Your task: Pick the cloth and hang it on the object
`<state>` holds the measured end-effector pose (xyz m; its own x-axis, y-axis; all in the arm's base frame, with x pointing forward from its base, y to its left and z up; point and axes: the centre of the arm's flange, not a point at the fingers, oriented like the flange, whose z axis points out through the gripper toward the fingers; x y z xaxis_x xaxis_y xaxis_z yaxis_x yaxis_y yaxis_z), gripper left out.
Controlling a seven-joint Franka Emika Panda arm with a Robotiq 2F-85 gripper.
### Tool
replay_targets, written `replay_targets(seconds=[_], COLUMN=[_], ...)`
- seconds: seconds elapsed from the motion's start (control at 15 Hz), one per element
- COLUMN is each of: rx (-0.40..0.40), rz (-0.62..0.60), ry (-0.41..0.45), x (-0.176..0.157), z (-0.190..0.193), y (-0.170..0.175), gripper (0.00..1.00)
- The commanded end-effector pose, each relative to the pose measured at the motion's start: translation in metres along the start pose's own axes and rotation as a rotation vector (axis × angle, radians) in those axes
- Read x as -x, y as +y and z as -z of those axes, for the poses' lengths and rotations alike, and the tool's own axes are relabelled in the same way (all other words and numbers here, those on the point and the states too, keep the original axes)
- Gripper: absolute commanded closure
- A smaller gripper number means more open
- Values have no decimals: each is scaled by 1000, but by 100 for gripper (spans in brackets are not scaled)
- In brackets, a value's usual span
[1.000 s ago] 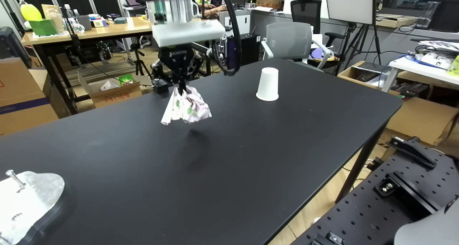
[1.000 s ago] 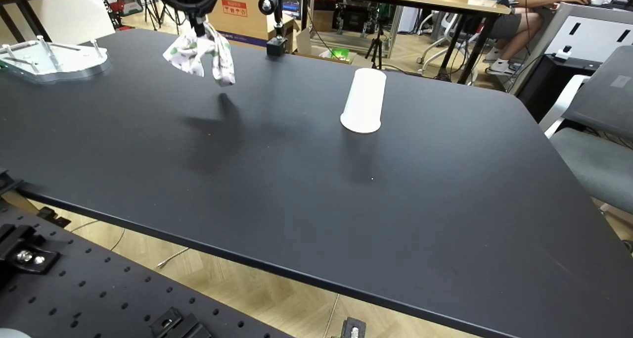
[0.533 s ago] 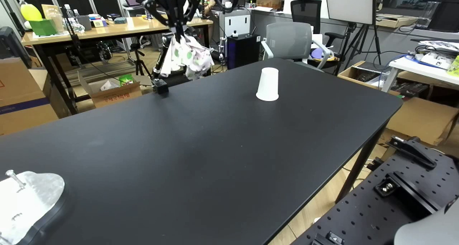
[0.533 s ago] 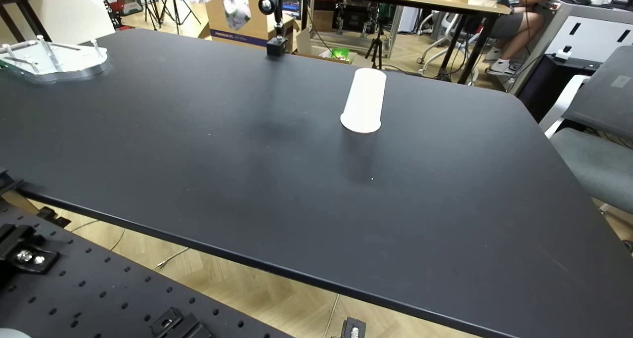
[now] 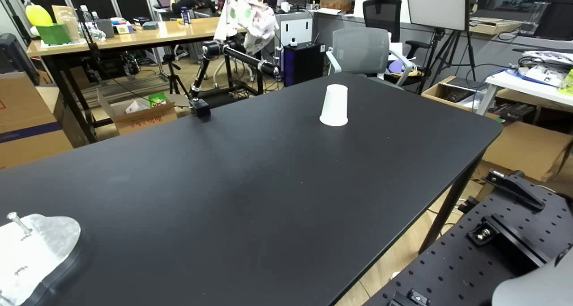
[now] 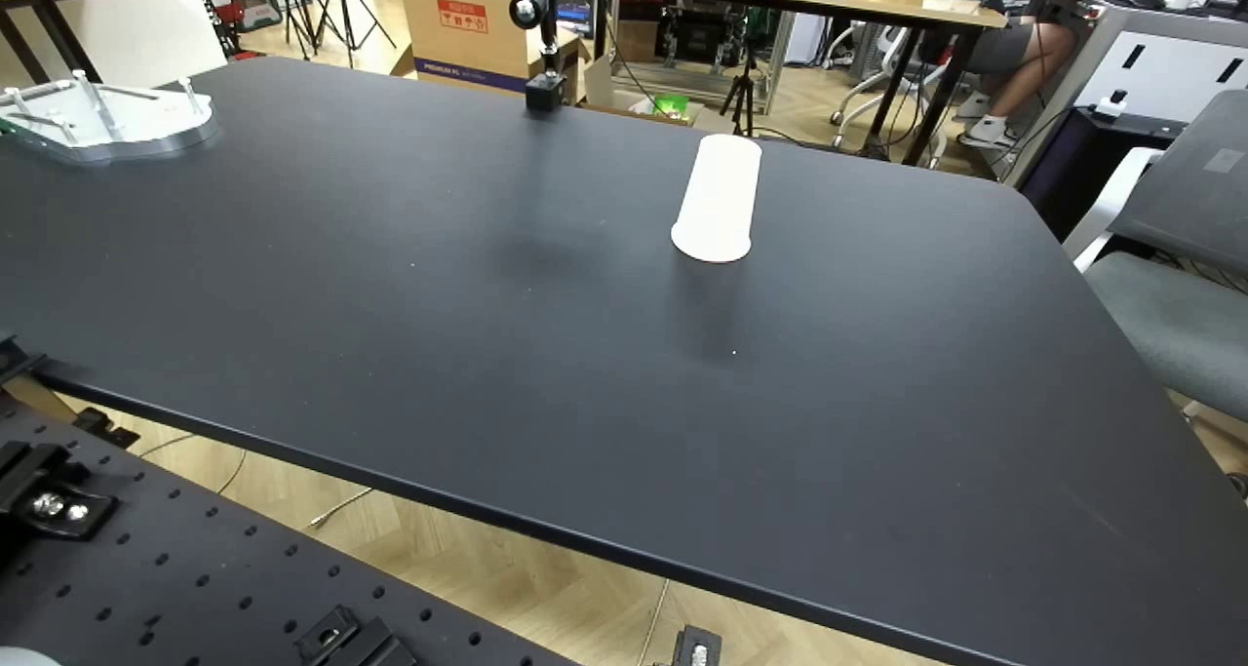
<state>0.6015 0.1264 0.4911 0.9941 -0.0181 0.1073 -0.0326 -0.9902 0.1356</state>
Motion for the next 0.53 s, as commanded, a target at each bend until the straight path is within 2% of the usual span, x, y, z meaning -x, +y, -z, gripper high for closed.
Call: replay_targets(seconds=[0.0,0.47], rx=[18,28], rz=[-52,-61], ry=[-17,-126], x=[-14,-9], z=[8,-45], y=[18,32], gripper=[99,99])
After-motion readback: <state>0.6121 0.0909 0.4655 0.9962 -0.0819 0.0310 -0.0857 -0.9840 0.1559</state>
